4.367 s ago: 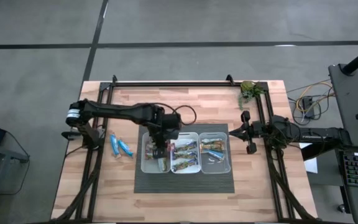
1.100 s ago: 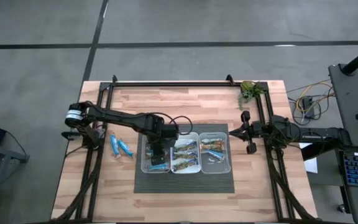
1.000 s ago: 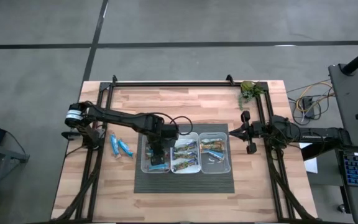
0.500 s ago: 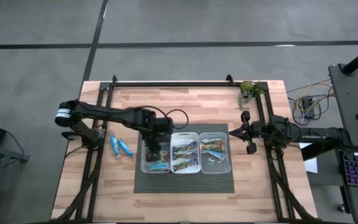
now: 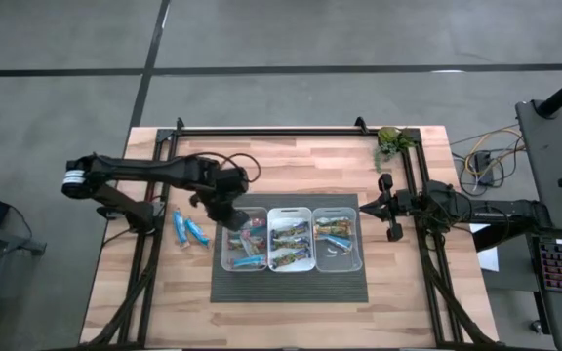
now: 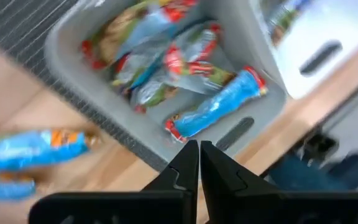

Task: Pick and place Granola Bars by type
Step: Put the right yellow granola bar into the transparent bin

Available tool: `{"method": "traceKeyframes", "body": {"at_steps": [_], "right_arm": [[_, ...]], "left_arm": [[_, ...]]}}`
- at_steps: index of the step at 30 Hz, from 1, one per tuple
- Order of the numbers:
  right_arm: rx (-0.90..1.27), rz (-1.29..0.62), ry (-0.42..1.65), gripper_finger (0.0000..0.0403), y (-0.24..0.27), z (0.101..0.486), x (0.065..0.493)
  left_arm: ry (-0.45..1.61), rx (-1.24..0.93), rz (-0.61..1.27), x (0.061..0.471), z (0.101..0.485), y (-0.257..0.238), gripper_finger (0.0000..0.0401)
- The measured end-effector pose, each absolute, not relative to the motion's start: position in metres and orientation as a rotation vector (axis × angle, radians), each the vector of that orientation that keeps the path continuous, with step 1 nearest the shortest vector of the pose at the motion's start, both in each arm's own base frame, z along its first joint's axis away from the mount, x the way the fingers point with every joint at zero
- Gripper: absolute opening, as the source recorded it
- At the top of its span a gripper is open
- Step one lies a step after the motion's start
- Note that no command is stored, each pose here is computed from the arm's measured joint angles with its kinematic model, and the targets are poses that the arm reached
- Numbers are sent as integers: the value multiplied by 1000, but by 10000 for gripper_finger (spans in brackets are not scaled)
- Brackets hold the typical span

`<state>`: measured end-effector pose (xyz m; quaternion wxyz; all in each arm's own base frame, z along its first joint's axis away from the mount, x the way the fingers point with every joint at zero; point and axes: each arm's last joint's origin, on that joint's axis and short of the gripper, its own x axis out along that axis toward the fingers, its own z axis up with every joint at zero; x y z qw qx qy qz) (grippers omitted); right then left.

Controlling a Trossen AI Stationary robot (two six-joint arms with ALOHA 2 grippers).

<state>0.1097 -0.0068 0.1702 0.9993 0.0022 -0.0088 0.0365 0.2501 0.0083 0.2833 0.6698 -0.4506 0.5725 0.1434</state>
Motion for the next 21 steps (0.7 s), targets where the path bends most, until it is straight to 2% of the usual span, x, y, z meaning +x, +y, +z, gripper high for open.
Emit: {"method": "traceKeyframes", "body": {"at_steps": [5,12,18,21], "right_arm": [[4,73,-18,9,-7,170,110],[4,73,-18,9,-7,170,110],[4,73,-18,9,-7,170,110],[4,73,-18,9,-7,170,110]], "left_arm": [[1267,-1159,516,237,276,10,0],[1267,-1168,595,220,273,10,0],[1306,-1238,878,201,288,11,0],[1277,-1286,914,200,296,11,0]]}}
